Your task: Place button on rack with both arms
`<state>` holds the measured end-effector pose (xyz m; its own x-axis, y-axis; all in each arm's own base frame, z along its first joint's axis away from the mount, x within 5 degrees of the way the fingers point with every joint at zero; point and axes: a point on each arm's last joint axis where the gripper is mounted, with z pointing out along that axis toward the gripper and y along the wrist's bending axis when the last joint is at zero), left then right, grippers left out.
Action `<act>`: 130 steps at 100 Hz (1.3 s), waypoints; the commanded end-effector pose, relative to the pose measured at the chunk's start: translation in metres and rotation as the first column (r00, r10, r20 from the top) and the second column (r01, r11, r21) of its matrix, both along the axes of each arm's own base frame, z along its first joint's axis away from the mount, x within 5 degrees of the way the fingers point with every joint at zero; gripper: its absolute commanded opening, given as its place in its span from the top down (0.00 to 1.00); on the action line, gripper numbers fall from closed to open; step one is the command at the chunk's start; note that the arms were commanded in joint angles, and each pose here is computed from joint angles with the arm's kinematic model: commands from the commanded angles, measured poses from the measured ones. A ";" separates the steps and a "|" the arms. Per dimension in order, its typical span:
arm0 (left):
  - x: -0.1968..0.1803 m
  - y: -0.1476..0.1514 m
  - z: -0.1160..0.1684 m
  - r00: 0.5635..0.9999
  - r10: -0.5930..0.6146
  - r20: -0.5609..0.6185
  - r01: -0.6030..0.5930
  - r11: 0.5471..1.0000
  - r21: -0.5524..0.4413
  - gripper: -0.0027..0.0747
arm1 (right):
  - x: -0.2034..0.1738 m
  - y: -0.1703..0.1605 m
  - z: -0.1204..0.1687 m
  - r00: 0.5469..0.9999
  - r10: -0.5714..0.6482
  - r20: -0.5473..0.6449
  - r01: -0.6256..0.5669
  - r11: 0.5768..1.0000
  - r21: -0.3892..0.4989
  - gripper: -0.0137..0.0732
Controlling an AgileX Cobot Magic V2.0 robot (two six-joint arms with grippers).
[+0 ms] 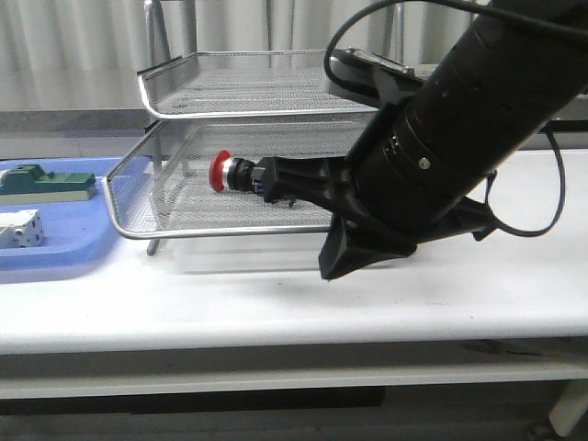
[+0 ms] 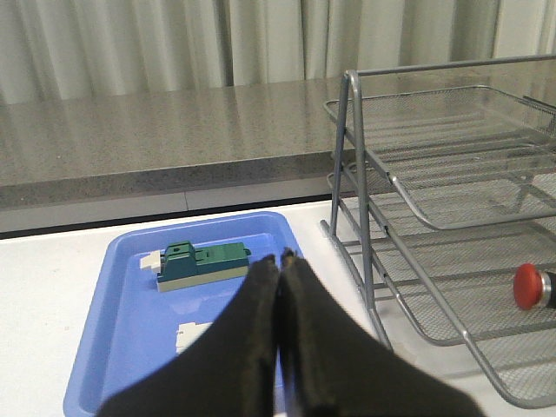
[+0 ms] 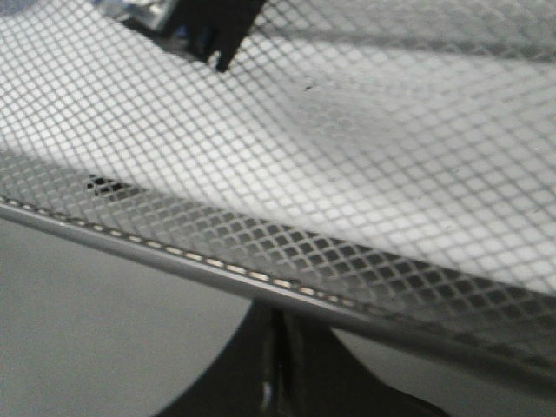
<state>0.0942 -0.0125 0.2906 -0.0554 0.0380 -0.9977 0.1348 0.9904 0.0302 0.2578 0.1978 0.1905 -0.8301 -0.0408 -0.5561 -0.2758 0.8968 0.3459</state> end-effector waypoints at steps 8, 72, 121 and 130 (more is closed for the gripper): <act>0.000 0.003 0.015 0.996 0.035 0.085 -0.032 0.999 -0.032 0.99 | 0.029 -0.006 0.024 0.988 -0.043 0.147 0.038 0.999 0.037 0.92; 0.000 0.003 0.015 0.996 0.034 0.083 -0.032 0.999 -0.032 0.99 | 0.085 0.002 0.042 0.957 -0.054 0.285 0.047 0.998 0.032 0.92; 0.000 0.003 0.015 0.996 0.034 0.083 -0.032 0.999 -0.032 0.99 | 0.081 -0.001 0.049 0.963 -0.047 0.265 0.042 0.999 0.026 0.92; 0.000 0.003 0.015 0.996 0.034 0.083 -0.032 0.999 -0.032 0.99 | 0.075 -0.004 0.057 0.967 -0.035 0.252 0.031 0.999 0.019 0.92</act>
<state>0.0942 -0.0125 0.2906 -0.0554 0.0380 -0.9977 0.1348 0.9904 0.0302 0.3341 0.1979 0.2049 -0.7457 -0.0373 -0.6652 -0.2909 0.9164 0.2748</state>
